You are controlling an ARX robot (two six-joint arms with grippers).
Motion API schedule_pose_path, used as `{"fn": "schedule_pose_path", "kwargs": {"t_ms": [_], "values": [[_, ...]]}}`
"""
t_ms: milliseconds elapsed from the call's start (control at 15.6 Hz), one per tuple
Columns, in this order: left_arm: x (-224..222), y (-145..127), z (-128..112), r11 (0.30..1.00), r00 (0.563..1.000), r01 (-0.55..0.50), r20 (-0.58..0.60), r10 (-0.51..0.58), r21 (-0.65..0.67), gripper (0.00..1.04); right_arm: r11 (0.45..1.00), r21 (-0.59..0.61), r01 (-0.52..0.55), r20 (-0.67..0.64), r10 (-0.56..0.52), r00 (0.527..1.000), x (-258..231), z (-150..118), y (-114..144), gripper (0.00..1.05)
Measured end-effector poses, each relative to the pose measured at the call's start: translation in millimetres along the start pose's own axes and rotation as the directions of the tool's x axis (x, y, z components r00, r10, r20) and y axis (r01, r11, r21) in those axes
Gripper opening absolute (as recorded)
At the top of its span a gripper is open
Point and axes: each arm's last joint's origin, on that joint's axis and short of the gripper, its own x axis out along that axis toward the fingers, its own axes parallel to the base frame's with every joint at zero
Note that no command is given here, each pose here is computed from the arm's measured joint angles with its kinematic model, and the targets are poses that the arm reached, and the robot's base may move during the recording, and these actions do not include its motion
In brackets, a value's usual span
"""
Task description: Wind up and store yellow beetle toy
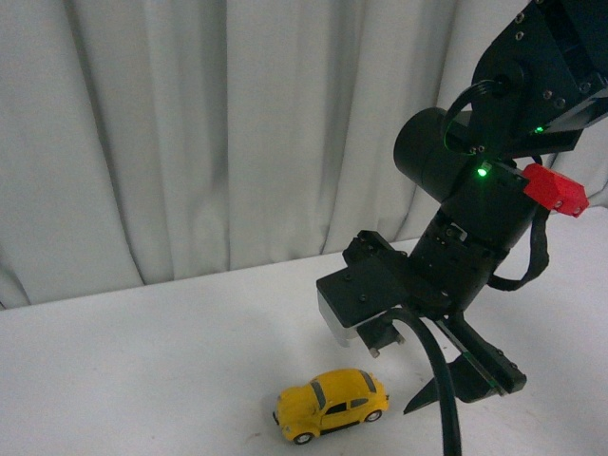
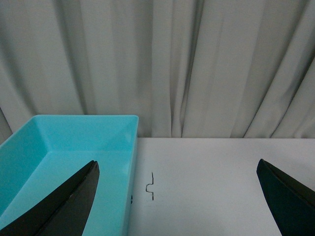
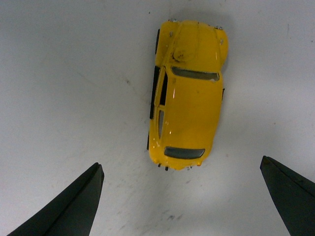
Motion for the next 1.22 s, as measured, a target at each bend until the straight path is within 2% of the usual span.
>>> {"fn": "schedule_pose_path", "kwargs": {"t_ms": [321,900,964,1221], "values": [[0.0,0.0,0.0,1.000,1.000,0.000,0.000,0.000,0.000,0.98,0.999,0.009,-0.054,-0.033,0.054,0.998,21.3,10.3,-8.8,0.98],[0.0,0.0,0.0,1.000,1.000,0.000,0.000,0.000,0.000,0.98,0.997,0.005,-0.072,-0.049,0.072,0.996,44.4,25.3,-19.4,0.97],[0.0,0.0,0.0,1.000,1.000,0.000,0.000,0.000,0.000,0.98,0.998,0.012,-0.069,-0.048,0.070,0.996,45.1,27.5,-19.7,0.91],[0.0,0.0,0.0,1.000,1.000,0.000,0.000,0.000,0.000,0.98,0.997,0.025,-0.069,-0.048,0.070,0.996,45.0,27.2,-19.6,0.48]]}}
